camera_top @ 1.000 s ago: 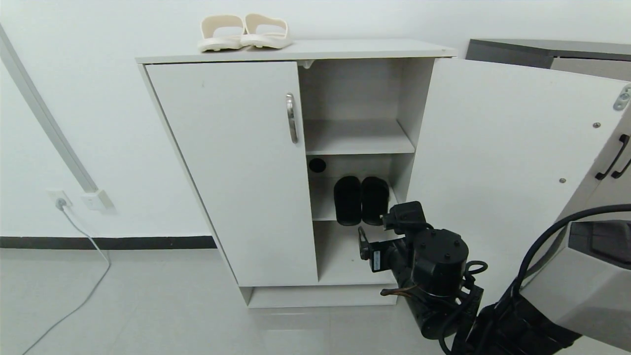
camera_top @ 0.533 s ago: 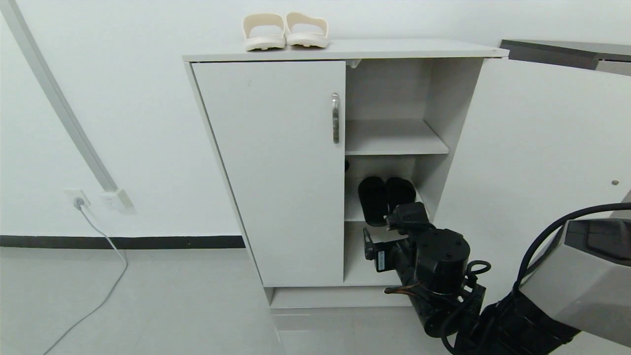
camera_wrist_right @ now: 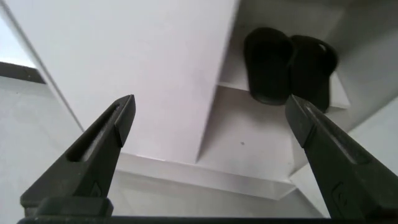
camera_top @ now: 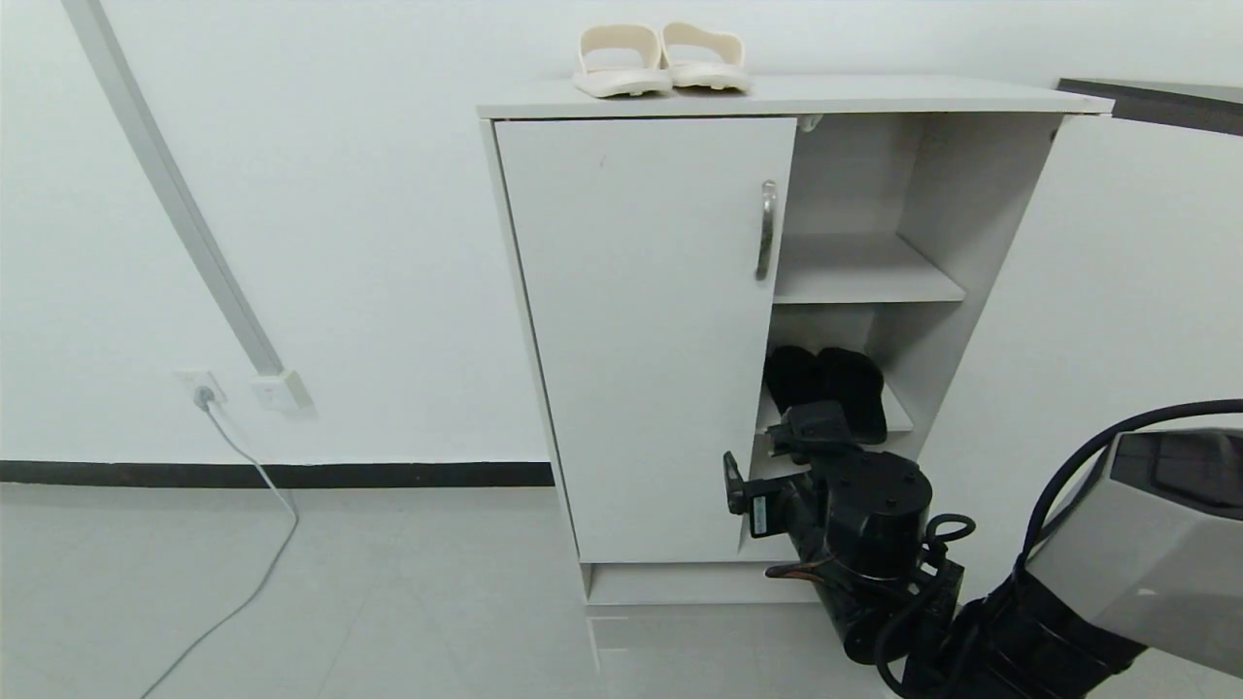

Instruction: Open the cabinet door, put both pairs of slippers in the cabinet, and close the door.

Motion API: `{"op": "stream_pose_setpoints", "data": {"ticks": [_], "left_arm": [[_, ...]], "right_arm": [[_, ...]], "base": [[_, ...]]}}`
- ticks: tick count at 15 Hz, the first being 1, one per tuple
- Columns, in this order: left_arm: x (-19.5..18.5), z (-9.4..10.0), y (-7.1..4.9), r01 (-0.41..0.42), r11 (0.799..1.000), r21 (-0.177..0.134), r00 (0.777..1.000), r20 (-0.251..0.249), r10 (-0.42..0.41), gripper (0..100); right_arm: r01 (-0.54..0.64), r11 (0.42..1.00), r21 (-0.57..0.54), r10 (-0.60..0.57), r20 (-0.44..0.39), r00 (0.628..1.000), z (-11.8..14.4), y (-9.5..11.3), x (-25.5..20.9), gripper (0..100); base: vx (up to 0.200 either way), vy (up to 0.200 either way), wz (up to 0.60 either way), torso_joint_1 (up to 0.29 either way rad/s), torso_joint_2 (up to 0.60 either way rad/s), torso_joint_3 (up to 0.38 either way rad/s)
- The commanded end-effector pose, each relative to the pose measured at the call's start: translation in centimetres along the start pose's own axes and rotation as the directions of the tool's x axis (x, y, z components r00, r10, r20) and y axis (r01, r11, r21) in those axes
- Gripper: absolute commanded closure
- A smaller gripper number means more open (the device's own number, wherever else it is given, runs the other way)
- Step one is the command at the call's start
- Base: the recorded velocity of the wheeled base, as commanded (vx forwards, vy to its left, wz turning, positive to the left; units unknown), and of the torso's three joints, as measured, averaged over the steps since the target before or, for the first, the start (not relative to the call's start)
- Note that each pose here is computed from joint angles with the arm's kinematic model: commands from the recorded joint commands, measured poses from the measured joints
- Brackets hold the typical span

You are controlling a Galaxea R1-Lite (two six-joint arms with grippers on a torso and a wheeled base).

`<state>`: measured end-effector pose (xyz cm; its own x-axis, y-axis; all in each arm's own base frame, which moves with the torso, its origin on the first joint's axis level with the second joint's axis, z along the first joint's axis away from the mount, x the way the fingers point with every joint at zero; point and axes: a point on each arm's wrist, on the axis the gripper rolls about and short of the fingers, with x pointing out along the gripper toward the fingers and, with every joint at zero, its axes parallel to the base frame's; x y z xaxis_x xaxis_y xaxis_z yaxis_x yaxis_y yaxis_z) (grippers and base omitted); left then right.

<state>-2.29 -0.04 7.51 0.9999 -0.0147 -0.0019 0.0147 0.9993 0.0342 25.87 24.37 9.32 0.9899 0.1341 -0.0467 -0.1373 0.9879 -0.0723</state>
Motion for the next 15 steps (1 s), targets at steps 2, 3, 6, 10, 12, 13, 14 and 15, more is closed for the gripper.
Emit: {"op": "stream_pose_setpoints", "data": {"ticks": [2,3,6,10,12,13,14,15], "left_arm": [[0.01,0.00,0.00,-0.001,1.000,-0.001,1.000,-0.001,0.001,100],[0.01,0.00,0.00,0.001,1.000,-0.001,1.000,-0.001,-0.001,100],[0.01,0.00,0.00,0.001,1.000,-0.002,1.000,-0.001,-0.001,100],[0.01,0.00,0.00,0.001,1.000,-0.002,1.000,-0.001,-0.001,100],[0.01,0.00,0.00,-0.001,1.000,-0.002,1.000,-0.001,0.001,100],[0.01,0.00,0.00,-0.001,1.000,-0.002,1.000,-0.001,0.001,100],[0.01,0.00,0.00,-0.001,1.000,-0.002,1.000,-0.001,0.001,100],[0.01,0.00,0.00,-0.001,1.000,-0.002,1.000,-0.001,0.001,100]], "right_arm": [[-0.001,1.000,0.001,0.001,0.002,1.000,-0.02,0.06,0.05,0],[-0.001,1.000,0.001,0.001,0.002,1.000,-0.02,0.06,0.05,0],[-0.001,1.000,0.002,0.001,0.003,1.000,-0.08,0.08,0.08,0],[-0.001,1.000,0.007,0.001,0.010,1.000,-0.25,0.22,0.25,0],[-0.001,1.000,0.007,0.001,0.012,1.000,-0.25,0.20,0.23,0],[-0.001,1.000,0.006,0.001,0.010,1.000,-0.26,0.20,0.23,0],[-0.001,1.000,0.001,0.001,0.010,1.000,-0.26,0.20,0.23,0],[-0.002,1.000,0.001,0.002,0.011,1.000,-0.26,0.25,0.19,0]], "base": [[0.000,0.100,0.00,0.001,0.00,0.001],[0.000,0.000,0.00,0.000,0.00,0.000],[0.000,0.000,0.00,0.000,0.00,0.000],[0.000,0.000,0.00,0.000,0.00,0.000],[0.000,0.000,0.00,0.000,0.00,0.000],[0.000,0.000,0.00,0.000,0.00,0.000],[0.000,0.000,0.00,0.000,0.00,0.000],[0.000,0.000,0.00,0.000,0.00,0.000]]}}
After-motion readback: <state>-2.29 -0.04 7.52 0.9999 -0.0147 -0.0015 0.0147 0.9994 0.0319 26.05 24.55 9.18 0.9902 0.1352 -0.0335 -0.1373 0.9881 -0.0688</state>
